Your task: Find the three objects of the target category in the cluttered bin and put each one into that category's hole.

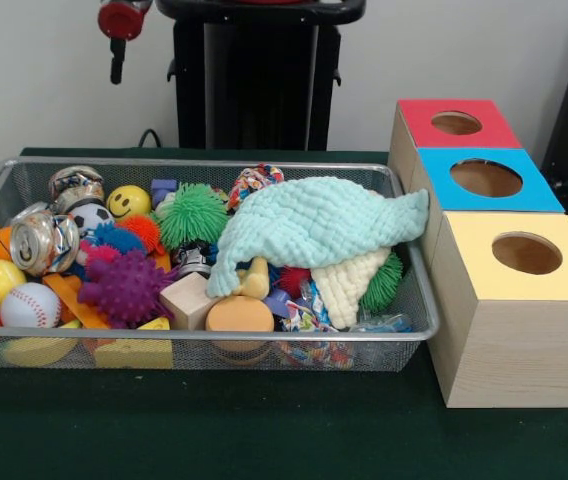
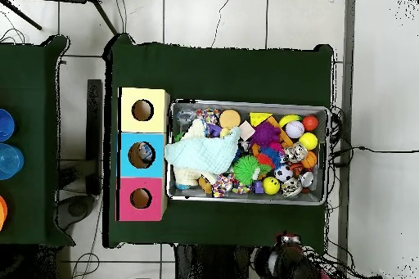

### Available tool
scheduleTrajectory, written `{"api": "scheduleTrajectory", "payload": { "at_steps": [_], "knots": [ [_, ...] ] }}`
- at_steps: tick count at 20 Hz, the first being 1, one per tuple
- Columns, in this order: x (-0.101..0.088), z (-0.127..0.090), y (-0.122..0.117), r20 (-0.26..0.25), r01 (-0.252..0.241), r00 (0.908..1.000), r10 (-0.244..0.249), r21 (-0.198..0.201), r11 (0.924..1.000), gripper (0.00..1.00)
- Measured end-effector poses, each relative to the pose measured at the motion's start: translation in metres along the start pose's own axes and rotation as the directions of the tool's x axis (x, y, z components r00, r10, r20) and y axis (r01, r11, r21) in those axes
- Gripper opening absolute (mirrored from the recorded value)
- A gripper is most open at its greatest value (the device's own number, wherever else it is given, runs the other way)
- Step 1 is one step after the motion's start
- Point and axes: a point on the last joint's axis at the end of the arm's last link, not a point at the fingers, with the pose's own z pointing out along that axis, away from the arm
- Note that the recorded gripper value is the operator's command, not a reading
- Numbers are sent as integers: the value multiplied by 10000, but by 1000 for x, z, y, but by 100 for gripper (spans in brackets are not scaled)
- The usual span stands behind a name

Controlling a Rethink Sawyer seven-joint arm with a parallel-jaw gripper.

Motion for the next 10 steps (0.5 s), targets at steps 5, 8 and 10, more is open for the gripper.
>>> {"api": "scheduleTrajectory", "payload": {
  "at_steps": [5,8,10],
  "knots": [
    [9,7,12,-249,-517,9984,514,-120,9986,100],
    [14,9,17,-325,-654,9974,648,-164,9977,100],
    [21,11,24,-364,-699,9969,691,-210,9973,100]
  ]
}}
